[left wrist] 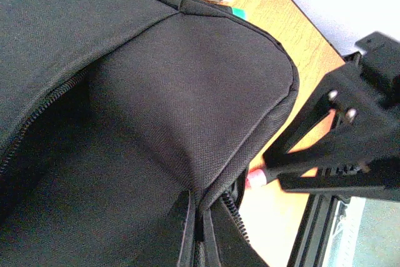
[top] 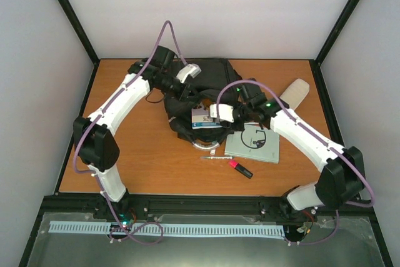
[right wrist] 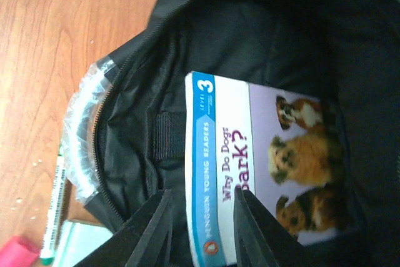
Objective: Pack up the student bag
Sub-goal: Adjust the book in the student bag.
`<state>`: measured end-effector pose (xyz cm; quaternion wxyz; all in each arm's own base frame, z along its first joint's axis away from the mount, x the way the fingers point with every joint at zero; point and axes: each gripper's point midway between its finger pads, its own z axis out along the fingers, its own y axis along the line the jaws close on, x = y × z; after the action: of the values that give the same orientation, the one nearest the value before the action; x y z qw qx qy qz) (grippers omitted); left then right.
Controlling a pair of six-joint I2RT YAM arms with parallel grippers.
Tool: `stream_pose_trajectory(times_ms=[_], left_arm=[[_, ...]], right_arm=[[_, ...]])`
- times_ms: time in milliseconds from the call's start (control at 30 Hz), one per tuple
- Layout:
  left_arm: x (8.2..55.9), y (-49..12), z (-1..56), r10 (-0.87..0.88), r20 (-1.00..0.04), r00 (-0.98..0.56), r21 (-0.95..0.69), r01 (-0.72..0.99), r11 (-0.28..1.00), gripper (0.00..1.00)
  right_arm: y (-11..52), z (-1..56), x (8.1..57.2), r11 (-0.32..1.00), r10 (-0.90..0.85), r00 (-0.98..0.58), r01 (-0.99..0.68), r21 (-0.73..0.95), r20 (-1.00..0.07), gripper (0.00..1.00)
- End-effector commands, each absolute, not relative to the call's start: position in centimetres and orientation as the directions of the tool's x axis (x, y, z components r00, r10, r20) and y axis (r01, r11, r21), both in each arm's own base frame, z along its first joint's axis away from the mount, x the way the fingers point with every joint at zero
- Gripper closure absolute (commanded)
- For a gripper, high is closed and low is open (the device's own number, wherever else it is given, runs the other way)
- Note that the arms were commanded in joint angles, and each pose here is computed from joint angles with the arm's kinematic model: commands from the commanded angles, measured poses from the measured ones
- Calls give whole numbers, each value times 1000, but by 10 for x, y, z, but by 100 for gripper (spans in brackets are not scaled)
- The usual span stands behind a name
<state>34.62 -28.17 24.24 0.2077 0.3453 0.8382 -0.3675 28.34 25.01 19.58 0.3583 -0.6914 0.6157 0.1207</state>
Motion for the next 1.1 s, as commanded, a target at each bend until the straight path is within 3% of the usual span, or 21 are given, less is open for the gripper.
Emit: stream_pose_trajectory(times_ms=[0, 200, 533, 833, 1067], left_arm=[[336, -282, 282, 401, -693, -600, -449, 793, 412, 99], [342, -277, 284, 385, -697, -605, -452, 787, 420, 99], [339, -278, 285, 385, -697, -605, -464, 790, 401, 99], [336, -278, 285, 386, -698, -603, -470, 793, 389, 99], [332, -277, 284, 393, -698, -599, -468, 797, 382, 99]], right_arm=[[271, 174, 283, -256, -750, 503, -819, -514, -429, 70], [288, 145, 289, -318, -763, 528, -809, -495, -372, 63], [284, 119, 313, -279, -837, 456, -831, -482, -302, 54], [283, 105, 359, -196, -911, 359, -810, -552, -203, 58], [297, 119, 403, -116, -933, 306, -753, -647, -188, 73]])
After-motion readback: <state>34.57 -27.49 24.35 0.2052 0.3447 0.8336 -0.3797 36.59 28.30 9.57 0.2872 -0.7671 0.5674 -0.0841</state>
